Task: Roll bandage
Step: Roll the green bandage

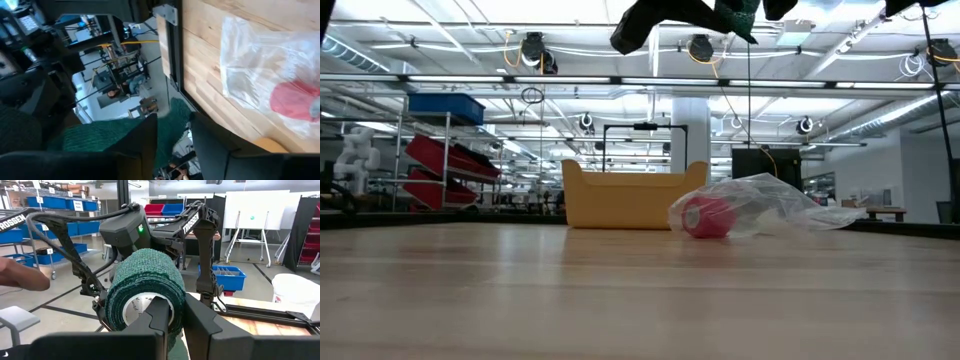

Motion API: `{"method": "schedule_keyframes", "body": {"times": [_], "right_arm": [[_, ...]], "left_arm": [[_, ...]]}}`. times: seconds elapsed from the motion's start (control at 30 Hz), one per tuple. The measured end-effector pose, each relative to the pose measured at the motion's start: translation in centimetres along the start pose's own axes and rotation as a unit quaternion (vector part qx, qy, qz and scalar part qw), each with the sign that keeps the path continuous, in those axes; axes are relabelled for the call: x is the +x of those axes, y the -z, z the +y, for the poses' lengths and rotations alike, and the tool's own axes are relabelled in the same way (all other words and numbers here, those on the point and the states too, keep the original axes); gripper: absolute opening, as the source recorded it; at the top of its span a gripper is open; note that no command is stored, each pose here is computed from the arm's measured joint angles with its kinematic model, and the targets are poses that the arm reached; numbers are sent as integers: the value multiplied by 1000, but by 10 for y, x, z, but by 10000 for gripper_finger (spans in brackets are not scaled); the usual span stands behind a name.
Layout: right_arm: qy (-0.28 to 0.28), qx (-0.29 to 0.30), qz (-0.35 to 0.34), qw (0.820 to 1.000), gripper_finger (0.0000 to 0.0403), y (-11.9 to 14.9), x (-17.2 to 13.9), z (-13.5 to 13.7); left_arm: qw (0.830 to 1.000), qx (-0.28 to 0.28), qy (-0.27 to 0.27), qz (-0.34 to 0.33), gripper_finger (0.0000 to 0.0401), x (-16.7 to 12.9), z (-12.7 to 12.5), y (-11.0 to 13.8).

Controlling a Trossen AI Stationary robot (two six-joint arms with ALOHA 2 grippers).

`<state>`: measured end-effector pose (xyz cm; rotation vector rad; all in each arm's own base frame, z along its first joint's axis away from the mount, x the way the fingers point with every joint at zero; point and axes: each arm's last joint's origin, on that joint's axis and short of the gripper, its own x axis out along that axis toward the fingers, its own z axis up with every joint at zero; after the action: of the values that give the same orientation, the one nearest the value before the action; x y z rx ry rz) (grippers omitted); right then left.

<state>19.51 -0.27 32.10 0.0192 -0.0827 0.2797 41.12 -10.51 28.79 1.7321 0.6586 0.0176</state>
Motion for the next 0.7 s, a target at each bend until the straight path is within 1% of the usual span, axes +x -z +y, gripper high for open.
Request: {"method": "schedule_keyframes", "body": {"times": [0.07, 0.3, 0.6, 0.7], "right_arm": [[0, 0, 0, 1000, 34, 0, 0, 0], [1, 0, 0, 1000, 34, 0, 0, 0], [5, -3, -2, 1000, 34, 0, 0, 0], [5, -4, -2, 1000, 34, 0, 0, 0]], "left_arm": [[1000, -8, -8, 0, 117, 1, 2, 1], [1000, -13, -4, 4, 79, 6, 2, 7], [1000, -13, -4, 4, 8, 5, 2, 7], [1000, -13, -4, 4, 6, 5, 2, 6]]}}
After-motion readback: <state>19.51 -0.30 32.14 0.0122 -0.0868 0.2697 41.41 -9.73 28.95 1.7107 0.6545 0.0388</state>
